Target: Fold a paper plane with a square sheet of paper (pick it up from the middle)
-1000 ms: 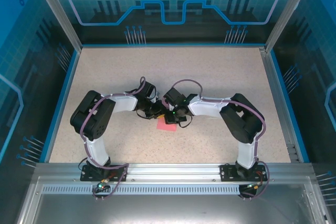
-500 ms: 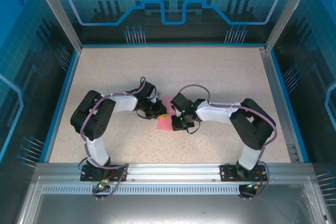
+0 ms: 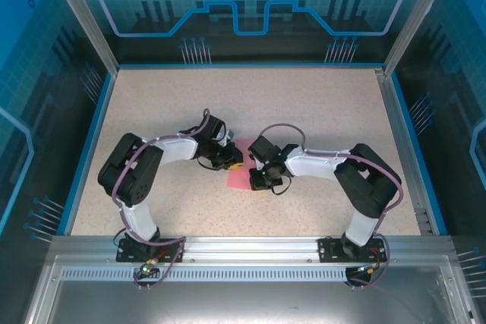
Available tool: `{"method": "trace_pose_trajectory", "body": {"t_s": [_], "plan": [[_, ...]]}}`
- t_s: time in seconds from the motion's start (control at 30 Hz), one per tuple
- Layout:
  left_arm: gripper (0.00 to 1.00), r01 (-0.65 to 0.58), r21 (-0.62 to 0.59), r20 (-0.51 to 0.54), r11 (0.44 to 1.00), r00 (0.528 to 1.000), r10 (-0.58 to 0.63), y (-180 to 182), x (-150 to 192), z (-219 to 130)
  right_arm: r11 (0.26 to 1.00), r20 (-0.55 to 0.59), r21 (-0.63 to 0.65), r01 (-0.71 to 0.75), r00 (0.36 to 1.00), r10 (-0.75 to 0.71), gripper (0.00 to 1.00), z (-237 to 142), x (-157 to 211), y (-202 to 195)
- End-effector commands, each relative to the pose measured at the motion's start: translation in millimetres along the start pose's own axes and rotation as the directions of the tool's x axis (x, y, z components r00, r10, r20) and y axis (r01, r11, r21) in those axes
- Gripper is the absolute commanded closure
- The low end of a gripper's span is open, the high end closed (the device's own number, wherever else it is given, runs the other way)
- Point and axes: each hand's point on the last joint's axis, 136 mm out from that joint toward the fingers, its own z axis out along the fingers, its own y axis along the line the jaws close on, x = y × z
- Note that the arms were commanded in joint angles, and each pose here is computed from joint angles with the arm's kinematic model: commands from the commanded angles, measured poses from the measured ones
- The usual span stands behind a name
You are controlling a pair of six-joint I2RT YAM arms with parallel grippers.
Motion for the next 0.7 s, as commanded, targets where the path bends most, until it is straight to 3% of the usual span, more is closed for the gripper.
{"method": "trace_pose_trajectory", "body": {"t_s": [0.0, 0.2, 0.47, 0.67], "plan": [[0.84, -0.045, 0.056, -0.028, 0.997, 0.999, 0.047, -19, 20, -5, 0.994, -0.104, 0.101, -0.034, 0.994, 0.045, 0.91, 6, 27, -22], [0.84, -0.032, -0.001, -0.075, 0.999, 0.997, 0.032, 1, 40, 15, 0.993, -0.111, 0.115, -0.039, 0.992, 0.052, 0.91, 7, 28, -24], [0.85, -0.016, -0.011, -0.095, 1.0, 0.995, 0.015, 11, 43, 28, 0.99, -0.115, 0.132, -0.04, 0.992, 0.056, 0.91, 8, 30, -28], [0.85, -0.026, -0.088, -0.07, 0.996, 0.997, 0.02, 34, 41, 34, 0.981, -0.132, 0.192, -0.012, 0.991, 0.038, 0.91, 13, 35, -31]]}}
